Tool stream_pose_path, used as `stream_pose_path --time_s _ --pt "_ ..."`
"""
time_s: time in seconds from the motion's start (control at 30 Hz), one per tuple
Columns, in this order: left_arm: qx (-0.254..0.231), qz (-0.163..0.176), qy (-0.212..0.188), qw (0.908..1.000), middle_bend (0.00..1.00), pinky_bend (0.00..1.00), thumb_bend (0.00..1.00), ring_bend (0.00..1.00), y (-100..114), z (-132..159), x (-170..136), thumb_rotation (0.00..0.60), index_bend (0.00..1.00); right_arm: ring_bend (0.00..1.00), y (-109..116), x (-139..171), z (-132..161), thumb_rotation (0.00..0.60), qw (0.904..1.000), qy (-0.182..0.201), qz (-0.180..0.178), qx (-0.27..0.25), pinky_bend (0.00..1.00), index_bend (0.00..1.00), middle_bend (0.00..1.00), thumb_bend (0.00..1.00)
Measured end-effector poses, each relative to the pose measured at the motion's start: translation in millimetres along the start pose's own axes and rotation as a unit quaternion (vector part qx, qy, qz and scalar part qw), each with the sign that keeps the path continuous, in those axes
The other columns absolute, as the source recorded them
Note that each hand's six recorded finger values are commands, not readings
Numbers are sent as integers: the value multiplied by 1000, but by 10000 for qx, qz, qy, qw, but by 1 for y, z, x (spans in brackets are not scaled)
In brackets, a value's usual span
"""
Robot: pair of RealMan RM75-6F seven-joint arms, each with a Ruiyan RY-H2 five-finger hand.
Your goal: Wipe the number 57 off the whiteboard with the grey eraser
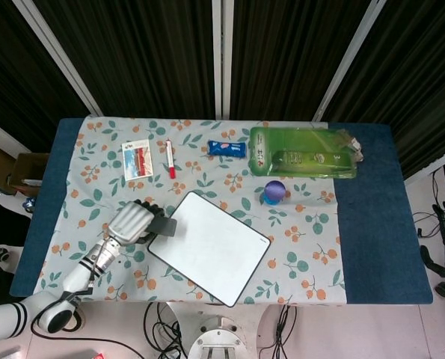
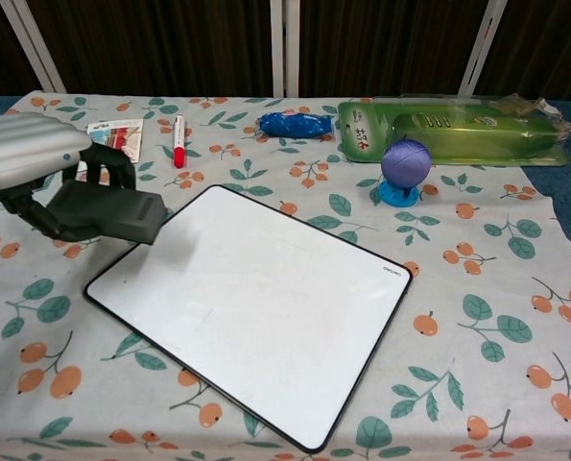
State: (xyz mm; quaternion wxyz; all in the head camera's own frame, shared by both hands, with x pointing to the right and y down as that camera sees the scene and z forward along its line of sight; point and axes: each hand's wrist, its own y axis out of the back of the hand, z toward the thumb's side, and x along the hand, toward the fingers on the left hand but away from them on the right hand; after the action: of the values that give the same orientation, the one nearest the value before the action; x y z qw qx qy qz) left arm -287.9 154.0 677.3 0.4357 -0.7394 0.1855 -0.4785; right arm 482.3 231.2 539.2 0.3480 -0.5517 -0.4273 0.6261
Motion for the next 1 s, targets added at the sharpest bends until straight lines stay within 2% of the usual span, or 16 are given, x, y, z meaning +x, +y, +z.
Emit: stream_pose_path --time_s 0.2,0.4,0.47,0.53,0.67,0.77,1.0 --pt "-110 -98 643 9978 640 524 423 546 -16 -49 -1 600 609 0 3 1 4 600 10000 31 -28 19 0 0 0 299" --pt "-315 -217 915 9951 603 523 421 513 -36 -74 -10 600 577 0 4 1 5 600 10000 33 -32 54 0 0 0 300" --pt "-374 -236 931 9947 532 511 418 456 -40 -77 -12 600 533 0 4 1 6 600 10000 43 -26 63 0 0 0 300" --pt "-443 -276 906 9945 413 473 400 376 -43 -78 -14 600 445 0 4 1 7 600 10000 45 -29 60 0 0 0 300" --pt "-594 -378 832 9940 161 334 316 208 -47 -77 -17 600 166 0 5 2 7 600 10000 29 -60 64 0 0 0 300" --pt "-686 -303 802 9940 93 278 260 125 -46 -78 -17 600 81 0 6 2 7 600 9999 19 -76 70 0 0 0 300" --pt "-752 9 832 9937 76 250 243 106 -34 -84 -26 600 66 0 8 3 8 600 9999 53 -134 61 0 0 0 300"
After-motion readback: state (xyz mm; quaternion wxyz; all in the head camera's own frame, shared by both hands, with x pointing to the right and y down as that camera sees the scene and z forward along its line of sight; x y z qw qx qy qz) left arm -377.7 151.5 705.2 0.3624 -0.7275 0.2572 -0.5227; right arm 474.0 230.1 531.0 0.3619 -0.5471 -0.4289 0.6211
